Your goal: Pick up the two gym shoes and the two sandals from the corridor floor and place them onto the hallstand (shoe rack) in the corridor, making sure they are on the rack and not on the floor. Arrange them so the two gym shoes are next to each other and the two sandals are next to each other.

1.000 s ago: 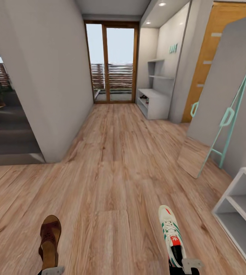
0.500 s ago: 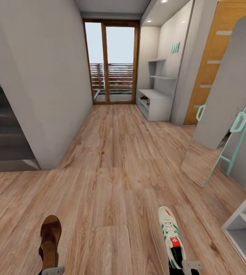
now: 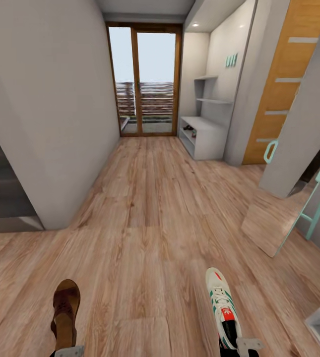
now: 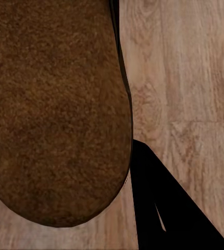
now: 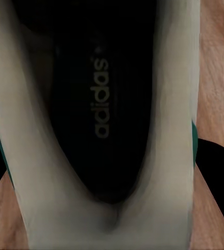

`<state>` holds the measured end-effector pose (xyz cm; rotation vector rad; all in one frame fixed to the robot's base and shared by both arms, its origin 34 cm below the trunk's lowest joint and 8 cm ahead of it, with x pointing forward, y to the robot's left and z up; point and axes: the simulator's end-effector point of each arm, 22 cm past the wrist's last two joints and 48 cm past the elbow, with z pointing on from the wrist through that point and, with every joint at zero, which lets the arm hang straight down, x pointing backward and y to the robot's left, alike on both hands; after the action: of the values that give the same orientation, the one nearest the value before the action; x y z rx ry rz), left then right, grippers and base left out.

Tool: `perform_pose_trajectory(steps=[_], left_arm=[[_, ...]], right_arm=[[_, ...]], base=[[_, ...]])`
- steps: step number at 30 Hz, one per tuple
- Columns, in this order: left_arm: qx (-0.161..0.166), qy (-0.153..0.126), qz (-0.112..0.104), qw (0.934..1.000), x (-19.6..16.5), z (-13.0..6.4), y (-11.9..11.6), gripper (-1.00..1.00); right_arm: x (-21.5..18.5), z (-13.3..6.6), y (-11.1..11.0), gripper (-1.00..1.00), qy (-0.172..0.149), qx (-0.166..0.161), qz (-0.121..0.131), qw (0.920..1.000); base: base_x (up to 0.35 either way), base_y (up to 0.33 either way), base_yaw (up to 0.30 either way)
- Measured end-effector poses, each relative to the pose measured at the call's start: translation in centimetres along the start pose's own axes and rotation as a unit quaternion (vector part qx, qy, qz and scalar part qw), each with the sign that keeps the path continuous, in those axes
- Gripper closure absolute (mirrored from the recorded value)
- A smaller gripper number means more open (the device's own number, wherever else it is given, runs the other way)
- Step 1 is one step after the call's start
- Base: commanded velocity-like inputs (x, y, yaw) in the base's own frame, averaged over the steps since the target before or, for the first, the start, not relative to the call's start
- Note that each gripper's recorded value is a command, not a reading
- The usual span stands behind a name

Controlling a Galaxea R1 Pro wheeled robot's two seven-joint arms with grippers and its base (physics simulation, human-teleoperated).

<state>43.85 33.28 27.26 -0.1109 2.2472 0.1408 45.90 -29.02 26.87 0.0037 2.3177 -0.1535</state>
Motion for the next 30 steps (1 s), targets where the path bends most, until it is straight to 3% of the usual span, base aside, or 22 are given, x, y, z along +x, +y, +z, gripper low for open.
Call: perform_pose_trajectory(steps=[30], left_arm=[[0.001, 0.009, -0.001, 1.0, 0.84, -0.27, -0.18, 1.0]], right_arm=[[0.08, -0.03, 0.1, 1.0, 0.001, 0.0, 0.002, 1.0]], base=[[0.336, 0.0, 0.0]])
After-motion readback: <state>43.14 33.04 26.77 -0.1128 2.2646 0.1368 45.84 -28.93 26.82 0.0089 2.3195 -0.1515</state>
